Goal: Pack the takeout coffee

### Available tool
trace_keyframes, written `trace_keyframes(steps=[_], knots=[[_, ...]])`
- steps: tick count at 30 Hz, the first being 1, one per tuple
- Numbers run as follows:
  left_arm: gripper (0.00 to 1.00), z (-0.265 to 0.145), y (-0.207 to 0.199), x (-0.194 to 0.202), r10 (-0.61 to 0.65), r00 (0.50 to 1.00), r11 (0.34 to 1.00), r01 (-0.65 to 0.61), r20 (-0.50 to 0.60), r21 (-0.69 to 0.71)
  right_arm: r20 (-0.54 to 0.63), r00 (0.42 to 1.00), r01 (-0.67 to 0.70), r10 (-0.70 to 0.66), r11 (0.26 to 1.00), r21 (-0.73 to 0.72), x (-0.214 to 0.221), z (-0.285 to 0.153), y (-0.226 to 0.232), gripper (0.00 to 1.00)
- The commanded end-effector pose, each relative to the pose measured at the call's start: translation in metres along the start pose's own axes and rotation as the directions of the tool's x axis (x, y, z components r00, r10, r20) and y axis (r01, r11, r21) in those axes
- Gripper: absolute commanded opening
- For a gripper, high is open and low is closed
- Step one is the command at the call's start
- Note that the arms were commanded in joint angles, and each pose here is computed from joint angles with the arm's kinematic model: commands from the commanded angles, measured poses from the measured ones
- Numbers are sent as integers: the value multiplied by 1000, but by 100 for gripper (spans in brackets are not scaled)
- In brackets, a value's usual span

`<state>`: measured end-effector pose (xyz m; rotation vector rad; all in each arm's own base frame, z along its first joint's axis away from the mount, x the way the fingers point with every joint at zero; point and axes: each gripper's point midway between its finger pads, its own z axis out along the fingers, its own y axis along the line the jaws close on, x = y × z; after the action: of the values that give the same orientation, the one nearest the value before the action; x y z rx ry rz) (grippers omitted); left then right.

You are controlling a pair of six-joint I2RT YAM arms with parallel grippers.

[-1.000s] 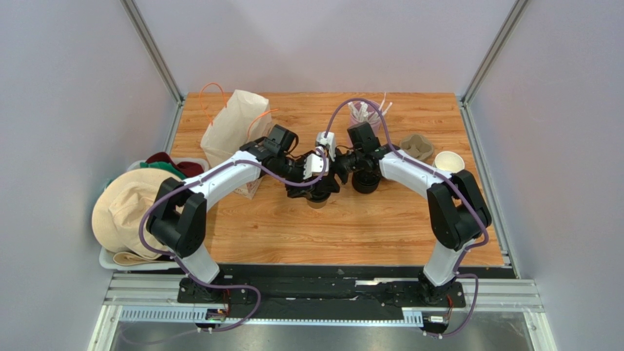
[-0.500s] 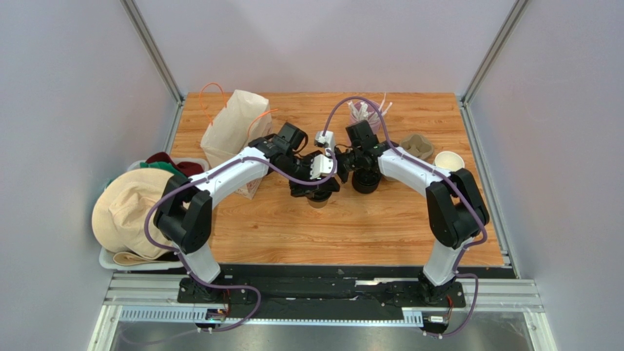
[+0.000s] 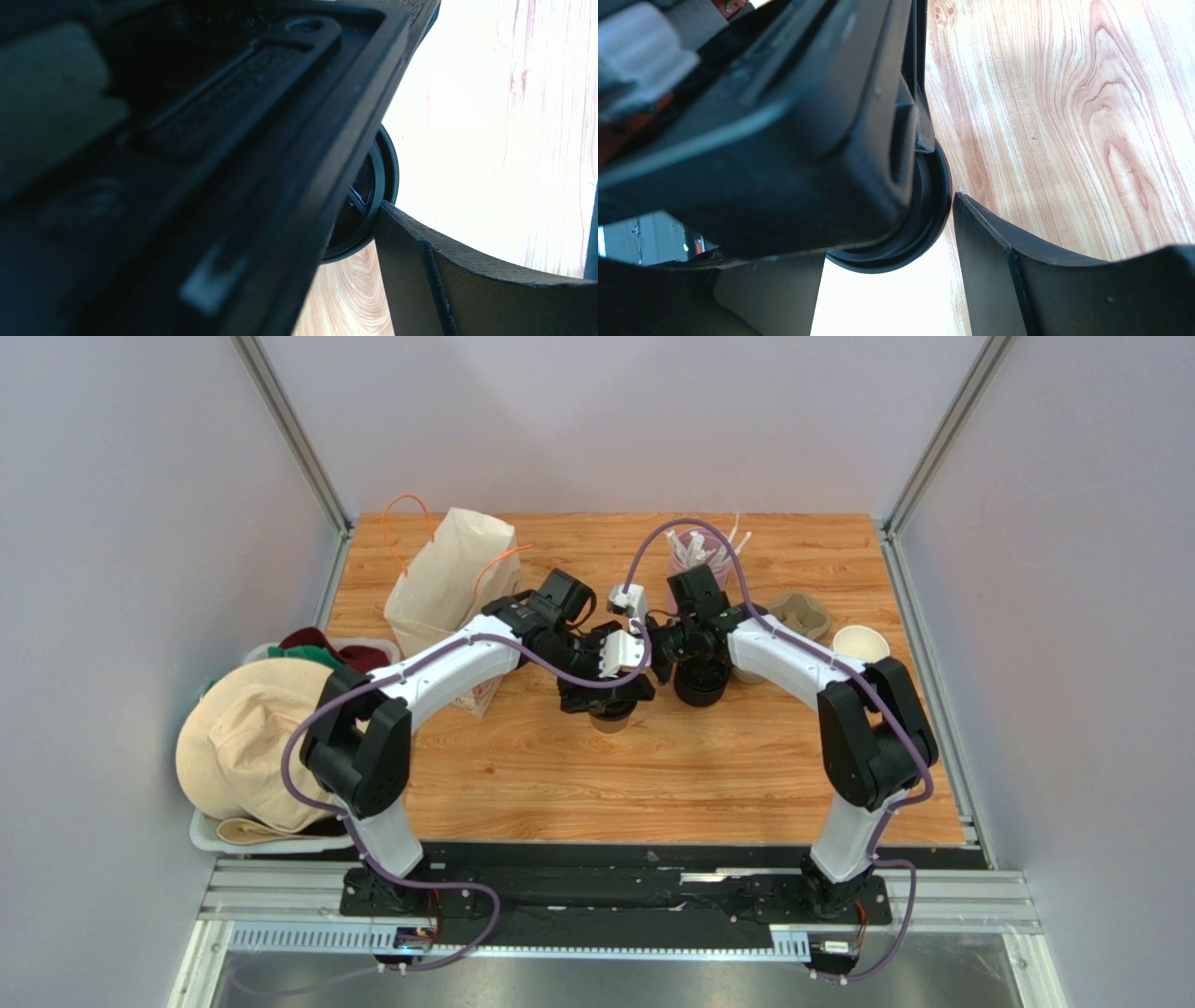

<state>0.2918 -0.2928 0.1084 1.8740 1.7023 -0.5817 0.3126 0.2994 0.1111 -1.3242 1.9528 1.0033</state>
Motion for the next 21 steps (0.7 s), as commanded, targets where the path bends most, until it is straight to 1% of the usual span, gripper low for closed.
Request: trace_keyframes(steps=[1, 6, 8, 15, 21], knots=[[84, 34, -24, 27, 5, 995, 998, 1, -100, 60, -106, 994, -4, 10, 998, 60, 26, 18, -12, 67], [85, 13, -23, -10, 1, 1000, 998, -2, 16, 55, -110, 994, -6, 13, 998, 63, 25, 19, -13, 67], [85, 9, -23, -16, -6, 999, 999, 4, 38, 53, -110, 994, -7, 14, 998, 64, 25, 19, -13, 67], [87, 4, -15, -25, -33, 997, 999, 32, 75, 23, -95, 995, 4, 2, 998, 63, 17, 15, -11, 67], [87, -2, -7, -29, -47, 995, 999, 46, 92, 7, -67, 998, 22, -18, 998, 61, 1, 7, -7, 74]])
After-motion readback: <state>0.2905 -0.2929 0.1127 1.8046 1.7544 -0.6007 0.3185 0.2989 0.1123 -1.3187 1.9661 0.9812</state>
